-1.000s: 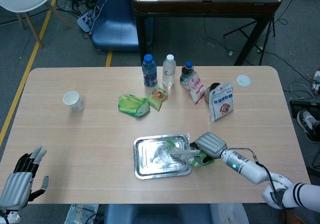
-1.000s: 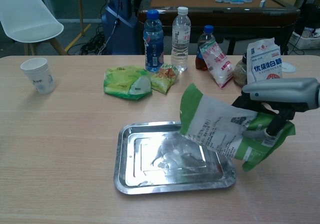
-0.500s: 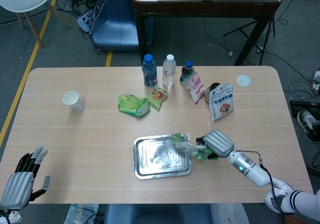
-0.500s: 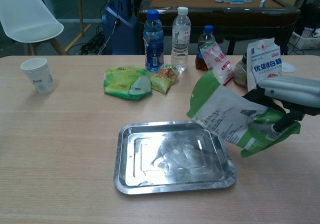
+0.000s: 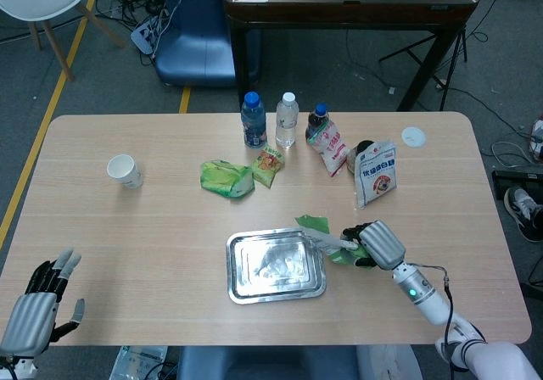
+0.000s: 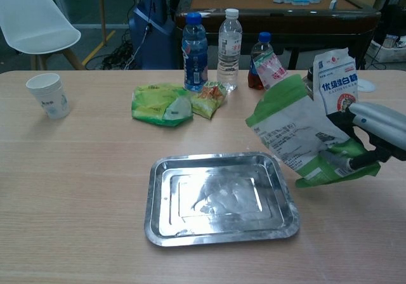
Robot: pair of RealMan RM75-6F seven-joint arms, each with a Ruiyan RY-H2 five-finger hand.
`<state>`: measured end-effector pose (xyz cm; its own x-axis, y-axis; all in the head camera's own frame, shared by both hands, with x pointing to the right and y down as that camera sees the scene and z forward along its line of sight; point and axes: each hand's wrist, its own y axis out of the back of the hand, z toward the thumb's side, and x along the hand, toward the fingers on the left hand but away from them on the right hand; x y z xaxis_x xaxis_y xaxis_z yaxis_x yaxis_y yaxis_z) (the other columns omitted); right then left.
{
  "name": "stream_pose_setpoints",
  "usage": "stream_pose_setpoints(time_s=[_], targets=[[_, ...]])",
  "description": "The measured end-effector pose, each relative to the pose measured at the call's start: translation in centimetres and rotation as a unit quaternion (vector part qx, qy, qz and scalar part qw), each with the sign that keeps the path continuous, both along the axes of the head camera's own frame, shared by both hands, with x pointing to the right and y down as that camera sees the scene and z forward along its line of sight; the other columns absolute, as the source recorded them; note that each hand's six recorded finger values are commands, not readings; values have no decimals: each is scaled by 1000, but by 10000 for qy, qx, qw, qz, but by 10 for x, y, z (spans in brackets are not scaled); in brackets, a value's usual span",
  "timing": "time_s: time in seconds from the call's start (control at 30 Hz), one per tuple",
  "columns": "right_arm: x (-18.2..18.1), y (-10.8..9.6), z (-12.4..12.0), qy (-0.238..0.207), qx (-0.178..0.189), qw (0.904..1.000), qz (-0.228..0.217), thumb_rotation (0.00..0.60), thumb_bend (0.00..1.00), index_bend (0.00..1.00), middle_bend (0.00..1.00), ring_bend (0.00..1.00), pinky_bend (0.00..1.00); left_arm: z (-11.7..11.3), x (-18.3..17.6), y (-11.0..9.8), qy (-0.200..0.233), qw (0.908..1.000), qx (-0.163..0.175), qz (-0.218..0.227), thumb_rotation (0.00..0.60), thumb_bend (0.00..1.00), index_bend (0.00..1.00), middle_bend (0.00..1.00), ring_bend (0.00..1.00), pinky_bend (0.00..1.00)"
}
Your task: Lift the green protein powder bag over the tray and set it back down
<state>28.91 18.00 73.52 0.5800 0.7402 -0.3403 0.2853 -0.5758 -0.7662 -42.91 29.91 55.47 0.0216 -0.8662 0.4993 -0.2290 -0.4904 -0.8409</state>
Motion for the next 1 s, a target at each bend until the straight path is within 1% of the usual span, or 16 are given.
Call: stream_pose_setpoints(time_s=[0.07,0.2,0.4,0.53,0.63,0.77,0.87,1.0], targets=[[-2,4,2,-115,11,9999,107,600,567,818,694,637,699,1,0,1,4,10000,-14,1,600,461,50,0,57,18],[-5,11,8,-256,-10,9992,316,600,558,819,689,633,695,2,1,1,11,10000,-23,11,600,460,50,0,57,18],[-4,18,17,-201,-86,9986,476,600,537,818,680,624,679,2,-2,3,9,10000,-51,-10,600,460,50,0,57,18],[-1,22,20,-118,-143,9985,511,600,534,818,677,617,674,3,-3,3,7,10000,-64,-19,600,460,50,0,57,14],[2,25,22,-61,-185,9985,520,600,520,818,664,602,650,3,-2,3,21,10000,-68,-11,600,460,50,0,57,11],[8,30,23,26,-238,9985,496,600,422,794,613,543,568,5,-2,3,21,10000,-81,11,600,460,50,0,57,11],[12,33,23,83,-242,9986,472,600,335,708,549,460,460,5,-1,3,29,10000,-84,24,600,461,50,0,57,11],[19,36,20,123,-229,9984,498,600,224,572,445,325,311,6,1,3,49,9999,-92,46,600,460,50,0,57,11]])
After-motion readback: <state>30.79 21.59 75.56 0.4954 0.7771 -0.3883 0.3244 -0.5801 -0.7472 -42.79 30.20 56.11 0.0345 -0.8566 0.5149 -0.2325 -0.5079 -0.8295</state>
